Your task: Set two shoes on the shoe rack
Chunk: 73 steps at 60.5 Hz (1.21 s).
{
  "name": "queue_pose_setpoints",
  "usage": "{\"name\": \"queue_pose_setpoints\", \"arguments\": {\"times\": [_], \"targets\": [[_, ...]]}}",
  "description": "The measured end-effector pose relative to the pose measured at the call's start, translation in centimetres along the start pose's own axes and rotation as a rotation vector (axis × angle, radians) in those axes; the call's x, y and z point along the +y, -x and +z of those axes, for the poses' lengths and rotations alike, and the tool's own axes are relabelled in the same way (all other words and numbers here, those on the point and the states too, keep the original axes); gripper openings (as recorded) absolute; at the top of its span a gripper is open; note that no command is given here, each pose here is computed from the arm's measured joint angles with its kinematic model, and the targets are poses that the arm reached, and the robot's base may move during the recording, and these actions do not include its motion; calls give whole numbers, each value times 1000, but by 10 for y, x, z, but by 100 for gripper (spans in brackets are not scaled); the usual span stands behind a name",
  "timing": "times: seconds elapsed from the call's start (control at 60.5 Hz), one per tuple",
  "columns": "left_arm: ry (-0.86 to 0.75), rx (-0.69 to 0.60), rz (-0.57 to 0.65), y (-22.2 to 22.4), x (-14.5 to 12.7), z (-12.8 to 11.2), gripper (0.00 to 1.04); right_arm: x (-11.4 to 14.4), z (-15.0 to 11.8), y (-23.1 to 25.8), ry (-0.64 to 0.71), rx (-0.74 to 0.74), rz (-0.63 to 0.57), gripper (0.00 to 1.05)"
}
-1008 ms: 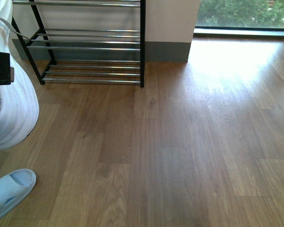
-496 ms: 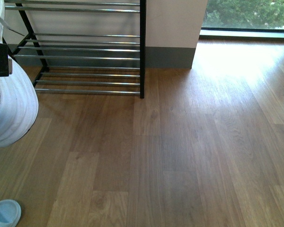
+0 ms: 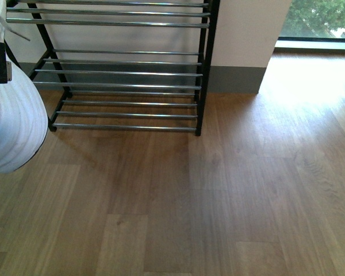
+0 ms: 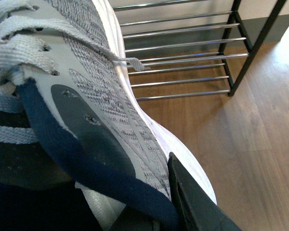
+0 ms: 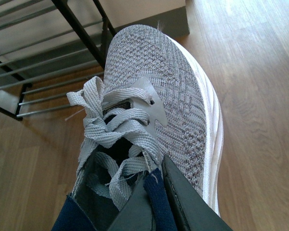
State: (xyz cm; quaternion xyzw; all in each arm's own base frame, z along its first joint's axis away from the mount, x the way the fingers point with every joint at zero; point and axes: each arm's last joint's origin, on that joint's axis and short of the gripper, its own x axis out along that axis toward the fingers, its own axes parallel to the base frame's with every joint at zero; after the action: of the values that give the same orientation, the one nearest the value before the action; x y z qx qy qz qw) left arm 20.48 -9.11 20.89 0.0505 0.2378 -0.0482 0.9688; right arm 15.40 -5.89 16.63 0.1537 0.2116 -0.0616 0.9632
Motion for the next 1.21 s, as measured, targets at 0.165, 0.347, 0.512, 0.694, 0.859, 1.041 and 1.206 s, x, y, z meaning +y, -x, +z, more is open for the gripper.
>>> {"name": "queue_pose_setpoints", "arguments": {"times": [0.165, 0.347, 0.512, 0.694, 0.859, 1.041, 1.206], "targets": [[1, 0, 1, 0, 0, 0, 2, 0, 0, 0, 0, 0, 1, 1], [1, 0, 2, 0, 0, 0, 2, 0, 0, 0, 0, 1, 4, 1], [3, 0, 12, 0, 2, 0, 2, 1, 0, 0, 1, 3, 10, 1], [3, 0, 11, 0, 2, 0, 2, 1, 0, 0, 1, 3, 12, 1], [2, 1, 0, 0, 1, 0, 2, 0, 0, 0, 1, 1, 3, 1], [2, 0, 4, 0, 1, 0, 2, 0, 0, 0, 0, 1, 2, 1], [2, 0, 3, 0, 1, 0, 2, 0, 0, 0, 0, 1, 5, 1]]}}
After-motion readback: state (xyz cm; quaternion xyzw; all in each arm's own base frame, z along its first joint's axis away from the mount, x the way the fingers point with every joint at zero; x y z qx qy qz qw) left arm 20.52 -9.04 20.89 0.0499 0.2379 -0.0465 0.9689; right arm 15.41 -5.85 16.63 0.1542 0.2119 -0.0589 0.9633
